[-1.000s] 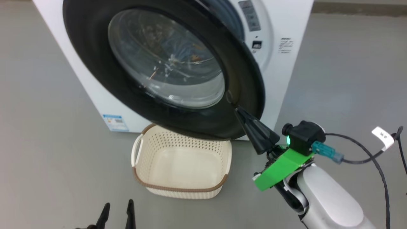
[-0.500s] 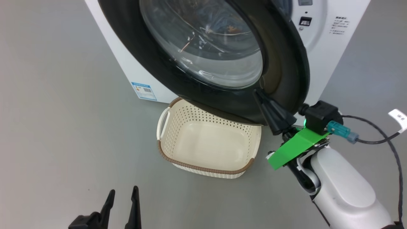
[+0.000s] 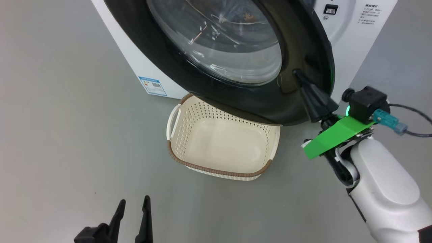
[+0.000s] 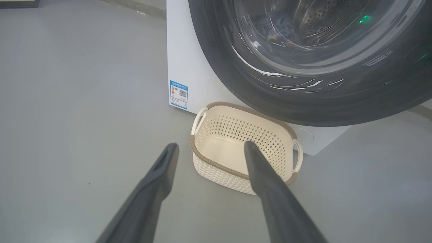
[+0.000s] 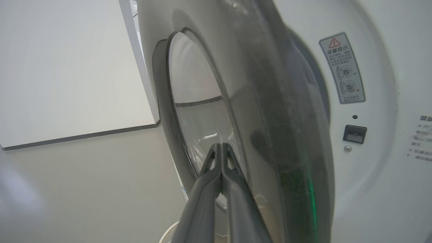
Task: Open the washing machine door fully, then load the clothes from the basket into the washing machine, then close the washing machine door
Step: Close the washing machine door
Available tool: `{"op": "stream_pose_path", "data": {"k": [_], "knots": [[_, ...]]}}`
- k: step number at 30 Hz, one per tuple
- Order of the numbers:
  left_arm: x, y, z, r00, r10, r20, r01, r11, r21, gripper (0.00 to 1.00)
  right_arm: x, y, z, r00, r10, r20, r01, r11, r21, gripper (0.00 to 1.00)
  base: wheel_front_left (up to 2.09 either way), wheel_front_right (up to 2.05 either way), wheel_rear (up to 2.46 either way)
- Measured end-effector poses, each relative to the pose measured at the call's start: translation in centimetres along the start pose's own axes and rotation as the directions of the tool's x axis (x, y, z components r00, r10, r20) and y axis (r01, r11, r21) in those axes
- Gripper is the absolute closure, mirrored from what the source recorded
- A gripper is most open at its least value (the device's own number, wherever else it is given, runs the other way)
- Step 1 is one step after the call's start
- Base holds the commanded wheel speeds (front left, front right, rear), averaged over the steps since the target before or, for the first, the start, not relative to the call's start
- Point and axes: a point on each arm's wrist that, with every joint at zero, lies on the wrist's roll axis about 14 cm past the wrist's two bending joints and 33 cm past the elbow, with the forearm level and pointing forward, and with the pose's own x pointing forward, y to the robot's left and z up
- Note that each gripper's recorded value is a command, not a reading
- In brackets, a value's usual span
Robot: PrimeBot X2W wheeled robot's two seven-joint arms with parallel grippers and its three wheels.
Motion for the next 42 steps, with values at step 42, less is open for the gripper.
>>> {"op": "stream_pose_path", "data": {"k": [42], "knots": [[4.5,-2.0,-2.2,0.994,-0.067,-0.081,0.072,0.996,0.058,0.0,6.3,-9.6,1.6,0.991,-0.067,0.113,0.083,0.985,-0.148,1.0,0.0,0.0,0.0]]}}
